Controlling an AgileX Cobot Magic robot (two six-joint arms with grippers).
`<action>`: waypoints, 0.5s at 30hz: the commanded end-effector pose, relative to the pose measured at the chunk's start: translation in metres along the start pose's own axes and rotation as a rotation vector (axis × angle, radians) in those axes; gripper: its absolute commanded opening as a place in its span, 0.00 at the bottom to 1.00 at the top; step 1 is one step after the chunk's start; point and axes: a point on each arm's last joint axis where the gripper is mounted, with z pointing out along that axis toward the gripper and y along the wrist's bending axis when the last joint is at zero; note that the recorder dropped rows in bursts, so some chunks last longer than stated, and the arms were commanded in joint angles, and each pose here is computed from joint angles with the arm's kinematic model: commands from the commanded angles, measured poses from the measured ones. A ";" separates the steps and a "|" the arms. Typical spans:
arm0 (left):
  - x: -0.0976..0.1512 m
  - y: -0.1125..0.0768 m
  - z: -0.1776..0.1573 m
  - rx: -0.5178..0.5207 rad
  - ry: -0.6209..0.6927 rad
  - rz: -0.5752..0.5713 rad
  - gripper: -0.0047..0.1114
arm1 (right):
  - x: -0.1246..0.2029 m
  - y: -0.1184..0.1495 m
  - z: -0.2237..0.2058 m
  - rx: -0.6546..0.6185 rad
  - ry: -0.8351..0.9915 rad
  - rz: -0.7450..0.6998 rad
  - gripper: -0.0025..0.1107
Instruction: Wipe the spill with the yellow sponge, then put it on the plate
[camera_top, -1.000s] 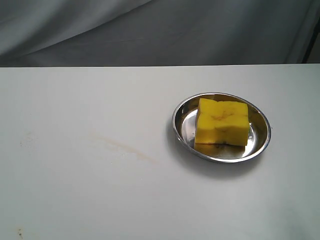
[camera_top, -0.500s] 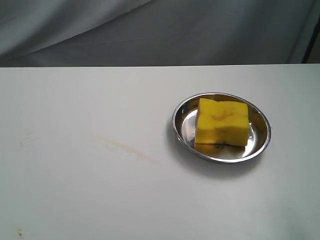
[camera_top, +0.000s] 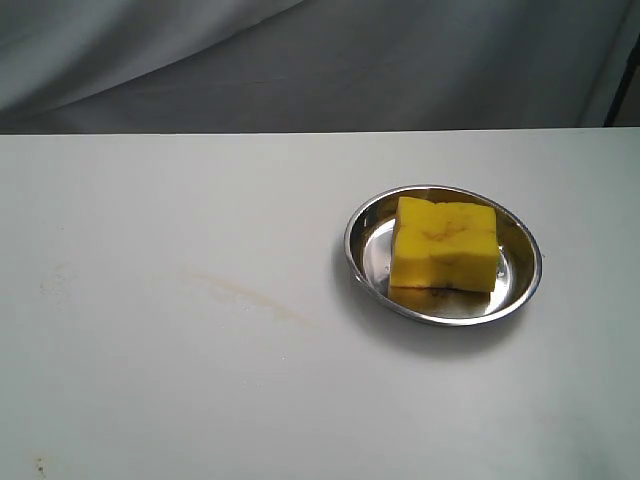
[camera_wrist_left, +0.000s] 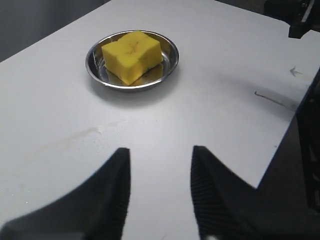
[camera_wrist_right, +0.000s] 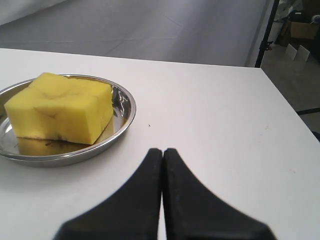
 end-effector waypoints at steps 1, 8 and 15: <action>0.005 0.000 0.010 0.001 -0.023 -0.018 0.10 | 0.001 0.000 0.000 0.001 -0.007 -0.002 0.02; 0.016 0.003 0.030 -0.011 -0.063 -0.031 0.04 | 0.001 0.000 0.000 0.001 -0.007 -0.002 0.02; 0.016 0.004 0.032 -0.024 -0.083 -0.018 0.04 | 0.001 0.000 0.000 0.001 -0.007 -0.002 0.02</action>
